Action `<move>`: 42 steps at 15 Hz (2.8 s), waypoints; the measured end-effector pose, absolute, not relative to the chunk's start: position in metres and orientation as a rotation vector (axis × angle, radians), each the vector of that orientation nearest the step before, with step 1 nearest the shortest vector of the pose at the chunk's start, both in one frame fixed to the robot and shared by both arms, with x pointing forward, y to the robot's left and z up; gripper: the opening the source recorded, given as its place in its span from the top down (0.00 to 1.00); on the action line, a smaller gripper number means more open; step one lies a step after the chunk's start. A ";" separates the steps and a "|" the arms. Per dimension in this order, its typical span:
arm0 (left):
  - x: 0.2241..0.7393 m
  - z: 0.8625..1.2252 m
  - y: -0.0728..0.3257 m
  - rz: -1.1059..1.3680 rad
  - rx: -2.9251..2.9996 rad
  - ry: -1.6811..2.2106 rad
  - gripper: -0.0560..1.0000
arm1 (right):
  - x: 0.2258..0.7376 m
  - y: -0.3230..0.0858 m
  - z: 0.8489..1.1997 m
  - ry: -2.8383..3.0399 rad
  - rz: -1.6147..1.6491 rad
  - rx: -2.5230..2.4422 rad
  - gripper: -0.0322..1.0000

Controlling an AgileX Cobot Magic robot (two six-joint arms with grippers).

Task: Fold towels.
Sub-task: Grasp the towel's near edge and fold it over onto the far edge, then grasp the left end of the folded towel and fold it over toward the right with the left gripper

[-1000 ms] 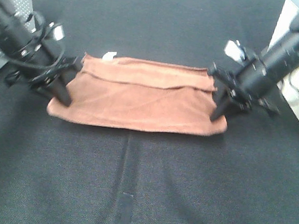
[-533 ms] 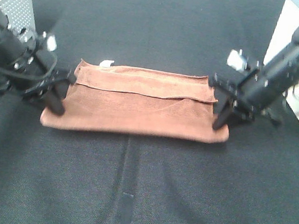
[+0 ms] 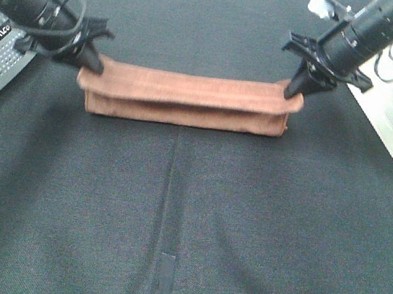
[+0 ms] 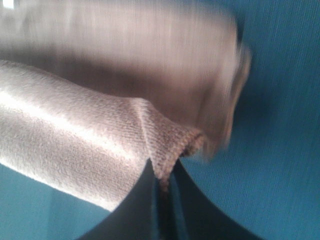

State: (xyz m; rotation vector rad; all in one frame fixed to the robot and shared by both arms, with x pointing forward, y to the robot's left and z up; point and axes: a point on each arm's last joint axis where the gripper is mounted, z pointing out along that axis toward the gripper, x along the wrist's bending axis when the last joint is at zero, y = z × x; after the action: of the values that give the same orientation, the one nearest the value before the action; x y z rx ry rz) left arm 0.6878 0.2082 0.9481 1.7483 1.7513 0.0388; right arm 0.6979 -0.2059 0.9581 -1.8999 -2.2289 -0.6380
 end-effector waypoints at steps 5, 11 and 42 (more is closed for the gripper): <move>0.728 0.903 0.203 0.036 1.733 1.775 0.93 | 0.729 -0.203 0.908 -2.228 -0.630 -1.924 0.97; 0.733 0.889 0.203 0.005 1.691 1.830 0.25 | 0.732 -0.203 0.896 -2.169 -0.600 -1.965 0.37; 0.721 0.973 0.217 0.030 1.617 1.829 0.89 | 0.715 -0.204 0.971 -2.214 -0.607 -1.915 0.18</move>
State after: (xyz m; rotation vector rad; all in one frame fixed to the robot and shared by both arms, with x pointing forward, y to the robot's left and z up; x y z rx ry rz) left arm 0.7211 0.2169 0.9732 1.6173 1.8292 0.0295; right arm 0.7150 -0.2045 0.9710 -1.9145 -2.2138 -0.6071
